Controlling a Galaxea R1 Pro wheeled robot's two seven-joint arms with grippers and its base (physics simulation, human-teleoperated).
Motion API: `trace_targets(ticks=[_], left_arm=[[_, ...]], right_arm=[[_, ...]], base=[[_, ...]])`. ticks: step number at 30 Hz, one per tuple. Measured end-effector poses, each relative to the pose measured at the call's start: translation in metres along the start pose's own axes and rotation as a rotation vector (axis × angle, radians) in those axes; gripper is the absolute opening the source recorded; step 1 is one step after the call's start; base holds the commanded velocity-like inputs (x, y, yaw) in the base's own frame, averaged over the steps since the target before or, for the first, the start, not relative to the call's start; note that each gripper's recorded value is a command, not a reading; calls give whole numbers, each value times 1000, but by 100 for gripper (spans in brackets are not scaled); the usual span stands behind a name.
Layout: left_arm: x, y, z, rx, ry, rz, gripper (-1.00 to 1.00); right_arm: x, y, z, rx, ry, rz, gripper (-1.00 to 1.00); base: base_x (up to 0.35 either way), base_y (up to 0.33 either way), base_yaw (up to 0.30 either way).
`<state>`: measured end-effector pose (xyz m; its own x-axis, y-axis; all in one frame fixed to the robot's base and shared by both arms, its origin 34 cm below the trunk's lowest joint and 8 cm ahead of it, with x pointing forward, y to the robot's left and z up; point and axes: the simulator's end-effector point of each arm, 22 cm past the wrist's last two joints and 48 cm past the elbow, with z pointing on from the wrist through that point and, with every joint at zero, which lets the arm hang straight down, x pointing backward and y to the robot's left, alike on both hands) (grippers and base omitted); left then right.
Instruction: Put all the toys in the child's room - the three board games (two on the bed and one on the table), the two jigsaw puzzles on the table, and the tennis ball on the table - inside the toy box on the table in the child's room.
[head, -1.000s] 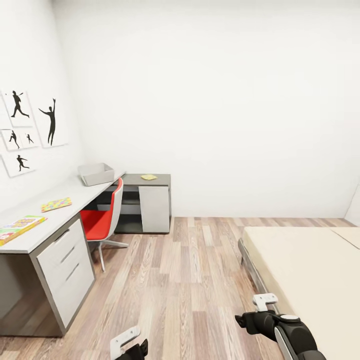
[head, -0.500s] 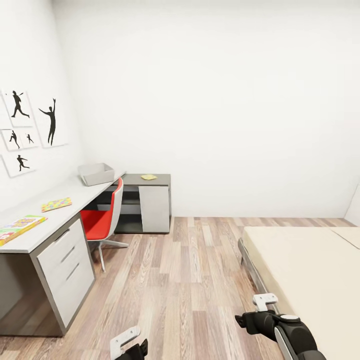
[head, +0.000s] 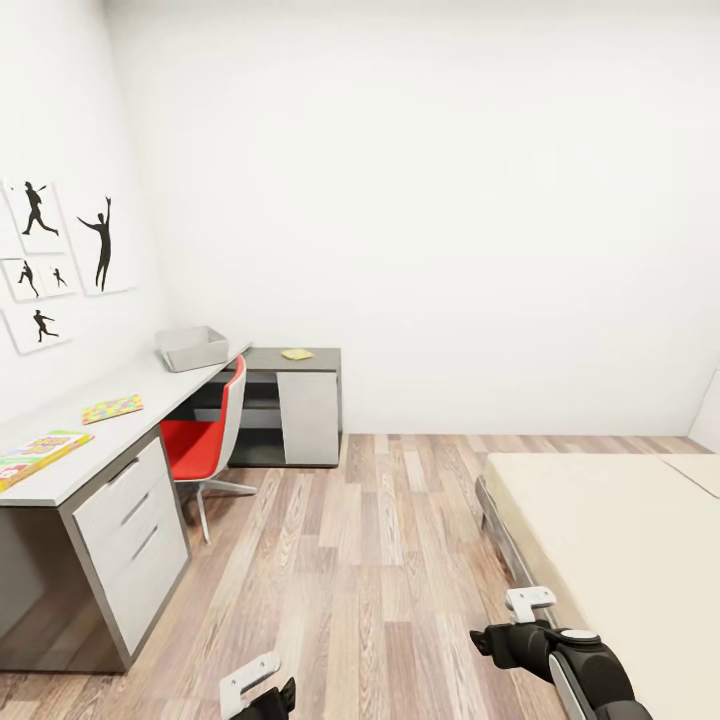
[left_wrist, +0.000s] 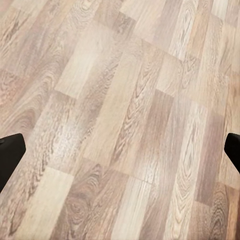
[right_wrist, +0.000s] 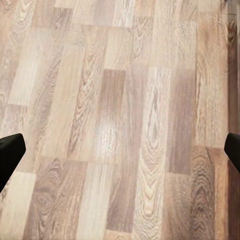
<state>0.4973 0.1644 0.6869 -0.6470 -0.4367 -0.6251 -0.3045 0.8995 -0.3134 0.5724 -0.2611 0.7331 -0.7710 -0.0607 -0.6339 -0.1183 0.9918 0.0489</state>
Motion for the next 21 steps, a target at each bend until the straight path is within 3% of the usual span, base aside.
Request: trace_targets(ticks=[21], left_arm=[[0,1,0,-2,-1,2,100]], right_arm=[[-1,0,0,1,-1,0,100]], base=[[0,-226,0]])
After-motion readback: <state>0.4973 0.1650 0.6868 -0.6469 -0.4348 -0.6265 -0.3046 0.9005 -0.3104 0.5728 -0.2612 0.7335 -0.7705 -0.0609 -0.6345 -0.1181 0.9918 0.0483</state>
